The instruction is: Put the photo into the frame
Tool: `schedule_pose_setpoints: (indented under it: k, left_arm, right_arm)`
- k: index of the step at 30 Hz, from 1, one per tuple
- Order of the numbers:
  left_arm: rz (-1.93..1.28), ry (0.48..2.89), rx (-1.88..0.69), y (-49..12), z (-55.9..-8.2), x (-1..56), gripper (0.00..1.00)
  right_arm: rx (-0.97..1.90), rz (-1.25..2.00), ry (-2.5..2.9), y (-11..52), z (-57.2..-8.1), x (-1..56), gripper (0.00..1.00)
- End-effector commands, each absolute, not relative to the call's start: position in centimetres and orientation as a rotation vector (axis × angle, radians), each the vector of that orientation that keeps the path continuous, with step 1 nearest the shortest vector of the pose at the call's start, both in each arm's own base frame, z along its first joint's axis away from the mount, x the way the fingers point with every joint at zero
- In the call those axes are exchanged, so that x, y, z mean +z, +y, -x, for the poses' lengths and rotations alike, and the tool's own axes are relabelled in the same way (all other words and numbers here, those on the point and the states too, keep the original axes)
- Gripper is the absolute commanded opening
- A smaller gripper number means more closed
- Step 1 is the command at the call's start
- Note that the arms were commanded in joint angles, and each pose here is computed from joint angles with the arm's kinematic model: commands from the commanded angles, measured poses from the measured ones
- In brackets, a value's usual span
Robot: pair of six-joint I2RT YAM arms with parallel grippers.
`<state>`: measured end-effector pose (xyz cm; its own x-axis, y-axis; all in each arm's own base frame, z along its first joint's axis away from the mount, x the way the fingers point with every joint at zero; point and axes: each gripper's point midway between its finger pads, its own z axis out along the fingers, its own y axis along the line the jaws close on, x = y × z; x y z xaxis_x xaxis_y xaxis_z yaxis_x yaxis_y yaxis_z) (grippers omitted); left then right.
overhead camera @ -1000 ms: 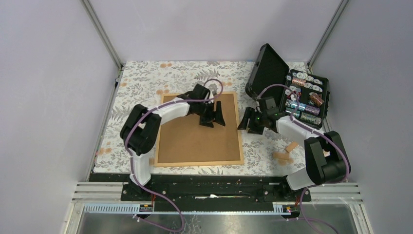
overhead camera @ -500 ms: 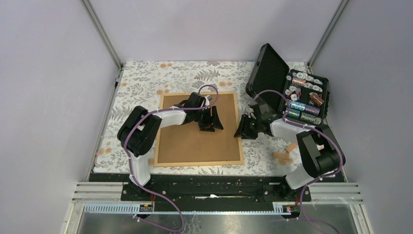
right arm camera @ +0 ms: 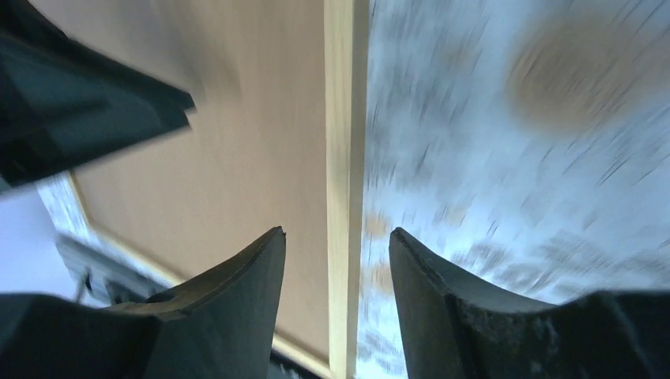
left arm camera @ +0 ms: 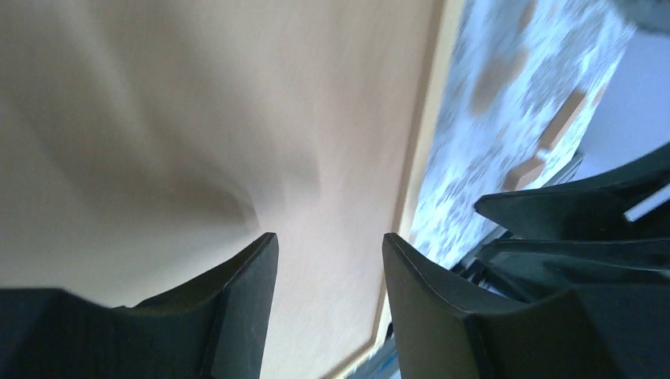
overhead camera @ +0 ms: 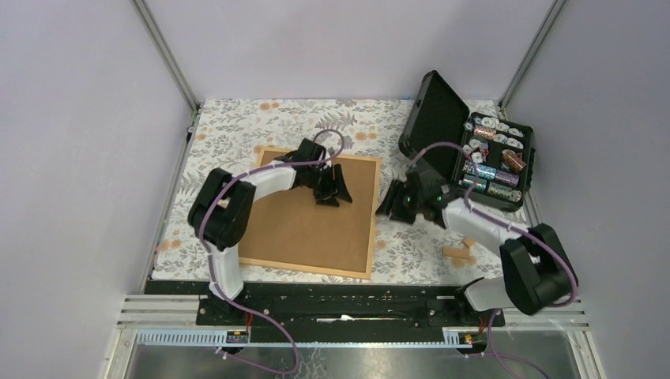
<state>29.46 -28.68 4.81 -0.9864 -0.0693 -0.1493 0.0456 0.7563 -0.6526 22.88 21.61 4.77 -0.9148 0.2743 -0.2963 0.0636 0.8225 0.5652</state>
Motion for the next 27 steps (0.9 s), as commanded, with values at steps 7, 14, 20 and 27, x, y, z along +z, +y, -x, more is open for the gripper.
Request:
schedule_pose_setpoints:
  k: [7,14,20,27]
  left_arm:
    - [0.1,2.681,-1.143,-34.7,-40.1,5.3,0.52]
    - [0.124,2.763,-1.001,-33.3,-40.4,1.5,0.48]
    - [0.219,2.852,-0.878,-30.0,-38.6,-1.3,0.42]
    - [0.261,2.933,-0.827,-27.1,-35.5,-3.7,0.41]
  right_arm:
    - [0.35,-0.276,2.542,17.4,-37.1,4.4,0.49]
    - [0.317,-0.264,2.518,18.2,-40.5,3.2,0.43]
    - [0.279,-0.237,2.512,18.5,-40.7,1.8,0.43]
    - [0.194,-0.253,2.493,18.9,-40.4,0.1,0.44]
